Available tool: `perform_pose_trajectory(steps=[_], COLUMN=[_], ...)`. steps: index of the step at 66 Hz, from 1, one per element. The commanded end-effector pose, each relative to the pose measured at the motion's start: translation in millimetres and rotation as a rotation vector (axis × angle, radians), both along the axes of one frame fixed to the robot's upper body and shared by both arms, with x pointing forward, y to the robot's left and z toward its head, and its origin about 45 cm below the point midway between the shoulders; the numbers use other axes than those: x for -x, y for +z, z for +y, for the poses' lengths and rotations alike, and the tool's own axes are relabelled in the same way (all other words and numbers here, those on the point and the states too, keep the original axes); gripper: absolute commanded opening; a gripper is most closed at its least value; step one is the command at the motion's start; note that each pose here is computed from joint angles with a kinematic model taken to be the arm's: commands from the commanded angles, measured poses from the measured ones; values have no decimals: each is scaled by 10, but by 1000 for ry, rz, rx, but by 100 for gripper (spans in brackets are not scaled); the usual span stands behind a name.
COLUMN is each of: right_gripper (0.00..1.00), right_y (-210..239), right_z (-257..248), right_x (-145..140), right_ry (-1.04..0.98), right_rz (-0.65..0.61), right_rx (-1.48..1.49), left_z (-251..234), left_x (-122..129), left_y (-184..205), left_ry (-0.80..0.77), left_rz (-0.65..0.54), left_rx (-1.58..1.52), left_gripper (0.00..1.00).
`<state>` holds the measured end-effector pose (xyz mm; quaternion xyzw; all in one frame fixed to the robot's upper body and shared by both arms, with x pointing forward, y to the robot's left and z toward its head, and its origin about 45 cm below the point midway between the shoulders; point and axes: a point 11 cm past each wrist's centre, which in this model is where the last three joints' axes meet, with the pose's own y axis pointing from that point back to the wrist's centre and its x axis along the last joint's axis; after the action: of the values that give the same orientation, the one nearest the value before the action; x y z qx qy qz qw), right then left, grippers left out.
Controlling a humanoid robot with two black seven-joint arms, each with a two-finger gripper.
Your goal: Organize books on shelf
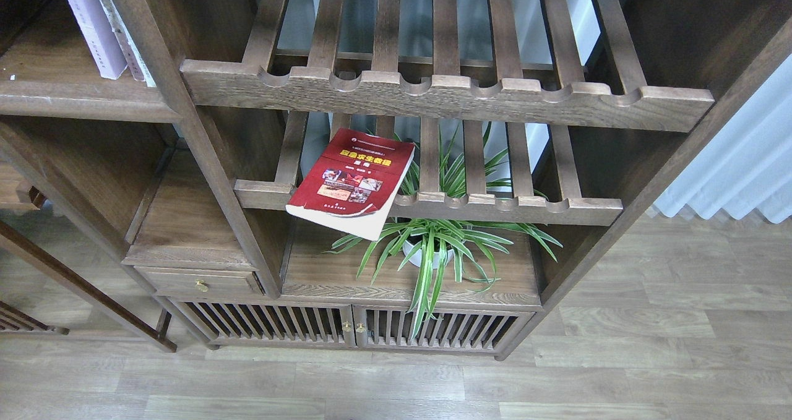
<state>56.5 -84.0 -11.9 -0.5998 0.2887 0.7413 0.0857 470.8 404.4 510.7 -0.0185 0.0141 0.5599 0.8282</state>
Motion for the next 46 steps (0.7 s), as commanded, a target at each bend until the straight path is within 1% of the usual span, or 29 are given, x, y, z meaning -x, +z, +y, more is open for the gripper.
perform_pose_trajectory(steps=[1, 11, 19, 28, 46], right_gripper=[99, 99, 99, 99, 99], right_y=[0, -2, -1, -2, 3], right_z=[-1, -2, -1, -2, 1], right_x=[-2, 11, 4, 10, 2], right_ry=[-2, -2, -2, -2, -2], right_rz=[0, 3, 1, 3, 0], right_rx=[0, 0, 0, 0, -1], left_z=[-50, -22, -33, -77, -111], left_x=[-28, -44, -50, -67, -82], left_y=[-28, -62, -92, -124, -148], left_ry=[-12, -4, -6, -19, -24], left_rz=[1, 10, 17, 20, 28], left_rx=[24, 35, 33, 53, 45], left_gripper=[12, 10, 12, 18, 18])
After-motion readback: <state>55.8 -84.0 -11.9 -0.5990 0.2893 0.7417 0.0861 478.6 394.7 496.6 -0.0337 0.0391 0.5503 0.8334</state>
